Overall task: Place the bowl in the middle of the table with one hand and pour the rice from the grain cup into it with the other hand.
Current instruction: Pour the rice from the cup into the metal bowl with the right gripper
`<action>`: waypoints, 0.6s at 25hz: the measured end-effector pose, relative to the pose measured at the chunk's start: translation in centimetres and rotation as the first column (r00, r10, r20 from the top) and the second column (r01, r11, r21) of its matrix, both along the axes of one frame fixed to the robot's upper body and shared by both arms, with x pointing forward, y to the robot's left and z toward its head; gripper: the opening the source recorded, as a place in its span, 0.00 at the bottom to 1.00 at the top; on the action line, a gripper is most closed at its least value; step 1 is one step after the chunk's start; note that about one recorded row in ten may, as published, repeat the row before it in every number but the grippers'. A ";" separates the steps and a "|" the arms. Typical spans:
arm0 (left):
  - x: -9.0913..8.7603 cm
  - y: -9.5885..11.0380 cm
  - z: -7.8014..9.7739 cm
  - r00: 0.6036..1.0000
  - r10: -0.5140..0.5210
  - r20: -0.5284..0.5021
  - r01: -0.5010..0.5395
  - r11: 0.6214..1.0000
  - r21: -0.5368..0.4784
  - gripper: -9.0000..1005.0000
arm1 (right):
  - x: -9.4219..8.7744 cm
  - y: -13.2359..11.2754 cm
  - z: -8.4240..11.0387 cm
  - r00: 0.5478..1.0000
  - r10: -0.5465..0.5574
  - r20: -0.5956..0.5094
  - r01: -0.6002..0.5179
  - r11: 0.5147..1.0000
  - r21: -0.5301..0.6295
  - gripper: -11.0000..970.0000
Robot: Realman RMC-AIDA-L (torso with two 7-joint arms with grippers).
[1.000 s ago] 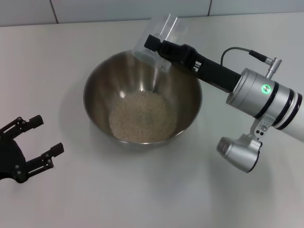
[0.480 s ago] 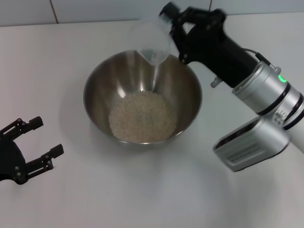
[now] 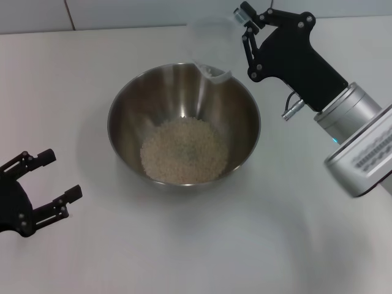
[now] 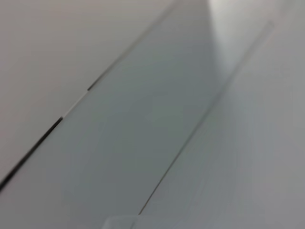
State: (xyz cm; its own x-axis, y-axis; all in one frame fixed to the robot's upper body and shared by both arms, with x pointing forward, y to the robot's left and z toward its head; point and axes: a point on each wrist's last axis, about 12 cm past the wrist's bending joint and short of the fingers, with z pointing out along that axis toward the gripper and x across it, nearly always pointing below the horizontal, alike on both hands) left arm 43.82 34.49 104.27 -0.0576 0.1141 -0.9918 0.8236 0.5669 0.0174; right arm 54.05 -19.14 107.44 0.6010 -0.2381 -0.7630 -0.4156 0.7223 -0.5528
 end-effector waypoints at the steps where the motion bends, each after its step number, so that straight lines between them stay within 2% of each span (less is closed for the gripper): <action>1: 0.0 0.0 0.0 1.000 0.000 0.002 0.000 1.000 0.002 0.81 | 0.1 -0.1 -0.1 0.999 0.016 -0.041 -0.014 0.999 0.034 0.10; 5: 0.1 0.1 0.2 1.000 -0.004 0.004 0.004 1.000 0.001 0.81 | 0.4 -0.6 -0.1 0.981 0.087 -0.175 -0.058 0.985 0.163 0.10; 9: 0.2 0.1 0.3 1.000 -0.005 0.009 0.005 1.000 0.002 0.81 | 0.6 -1.1 -0.1 0.951 0.159 -0.264 -0.088 0.961 0.260 0.11; 15: 0.1 0.2 0.4 1.000 -0.003 0.010 0.003 1.000 0.004 0.81 | 0.1 -1.6 -0.1 0.950 0.168 -0.262 -0.086 0.951 0.297 0.11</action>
